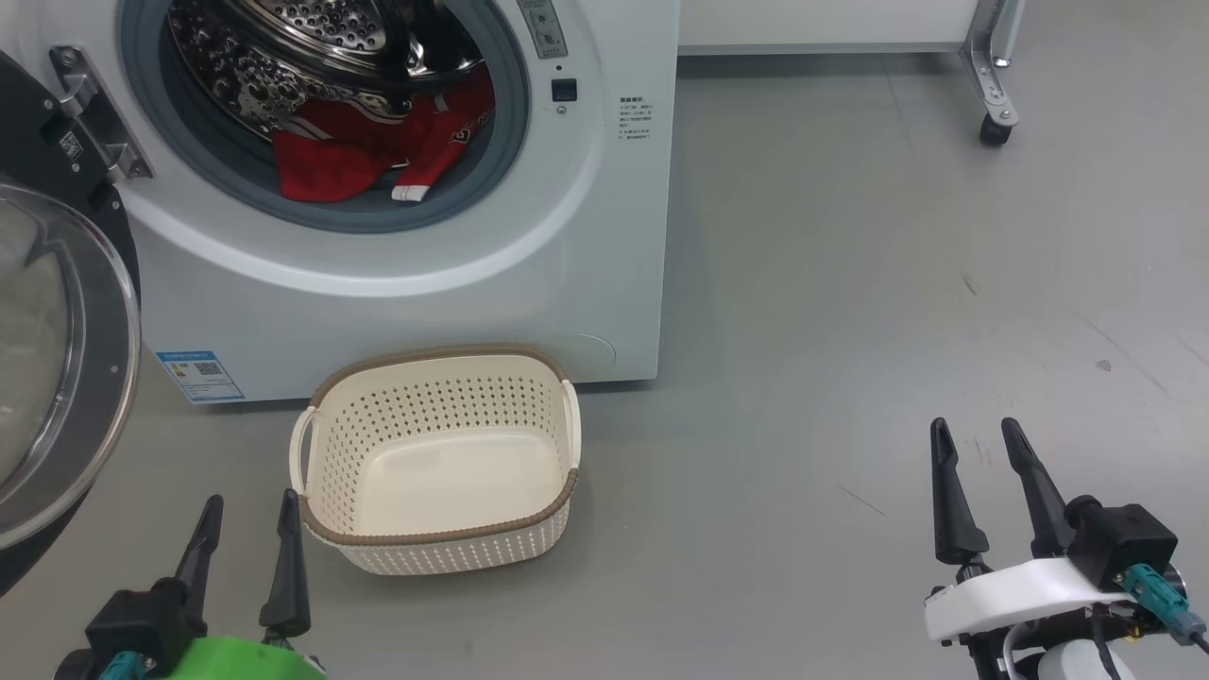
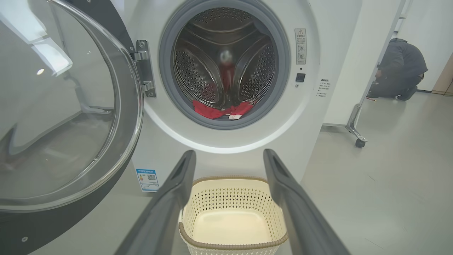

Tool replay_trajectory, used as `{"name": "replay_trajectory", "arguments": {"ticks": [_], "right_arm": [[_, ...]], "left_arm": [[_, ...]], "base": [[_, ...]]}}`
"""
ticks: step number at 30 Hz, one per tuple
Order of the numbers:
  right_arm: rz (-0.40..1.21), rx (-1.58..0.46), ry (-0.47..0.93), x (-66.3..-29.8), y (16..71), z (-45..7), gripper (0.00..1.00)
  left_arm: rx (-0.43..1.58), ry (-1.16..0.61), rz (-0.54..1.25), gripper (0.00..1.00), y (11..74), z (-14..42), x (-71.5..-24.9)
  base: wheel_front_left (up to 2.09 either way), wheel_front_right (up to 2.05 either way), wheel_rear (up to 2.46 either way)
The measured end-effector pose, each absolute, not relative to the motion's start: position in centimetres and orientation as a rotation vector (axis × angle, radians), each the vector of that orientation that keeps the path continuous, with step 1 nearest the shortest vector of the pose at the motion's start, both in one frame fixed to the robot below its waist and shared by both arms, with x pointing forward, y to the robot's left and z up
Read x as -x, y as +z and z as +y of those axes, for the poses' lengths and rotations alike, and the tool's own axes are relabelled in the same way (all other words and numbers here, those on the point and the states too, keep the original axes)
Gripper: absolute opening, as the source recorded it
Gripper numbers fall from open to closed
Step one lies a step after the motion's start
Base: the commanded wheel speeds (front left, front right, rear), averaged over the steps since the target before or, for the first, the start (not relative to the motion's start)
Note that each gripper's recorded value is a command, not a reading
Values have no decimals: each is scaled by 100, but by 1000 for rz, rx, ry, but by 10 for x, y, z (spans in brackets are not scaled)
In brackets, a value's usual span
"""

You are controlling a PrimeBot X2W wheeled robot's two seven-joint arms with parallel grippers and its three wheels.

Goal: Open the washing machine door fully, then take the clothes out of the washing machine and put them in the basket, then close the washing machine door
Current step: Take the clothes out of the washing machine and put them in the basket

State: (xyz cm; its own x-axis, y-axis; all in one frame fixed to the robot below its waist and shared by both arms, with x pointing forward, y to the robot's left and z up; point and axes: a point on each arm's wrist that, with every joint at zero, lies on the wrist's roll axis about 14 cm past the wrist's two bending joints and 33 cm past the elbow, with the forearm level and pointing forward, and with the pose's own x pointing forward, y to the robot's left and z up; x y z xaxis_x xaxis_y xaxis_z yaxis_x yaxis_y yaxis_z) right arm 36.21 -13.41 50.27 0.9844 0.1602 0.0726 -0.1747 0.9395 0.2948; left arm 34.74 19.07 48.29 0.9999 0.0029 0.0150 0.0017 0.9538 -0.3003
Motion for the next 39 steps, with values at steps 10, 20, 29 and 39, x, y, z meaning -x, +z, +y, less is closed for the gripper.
{"name": "replay_trajectory", "arguments": {"ticks": [10,20,29,39], "right_arm": [[-44,-308,166,-362,501,-135,100],[-40,-314,171,-361,500,-133,100],[-35,-311,175,-362,498,-132,100],[-27,-314,172,-364,496,-131,100]], "left_arm": [[332,-20,-19,100,485,184,-349],[333,-20,-20,100,485,186,-350],[328,-18,-21,100,485,188,-349],[314,-17,-23,100,486,191,-349]], "base": [[23,-24,1],[67,-67,0],[107,-107,0],[125,-125,0]]}}
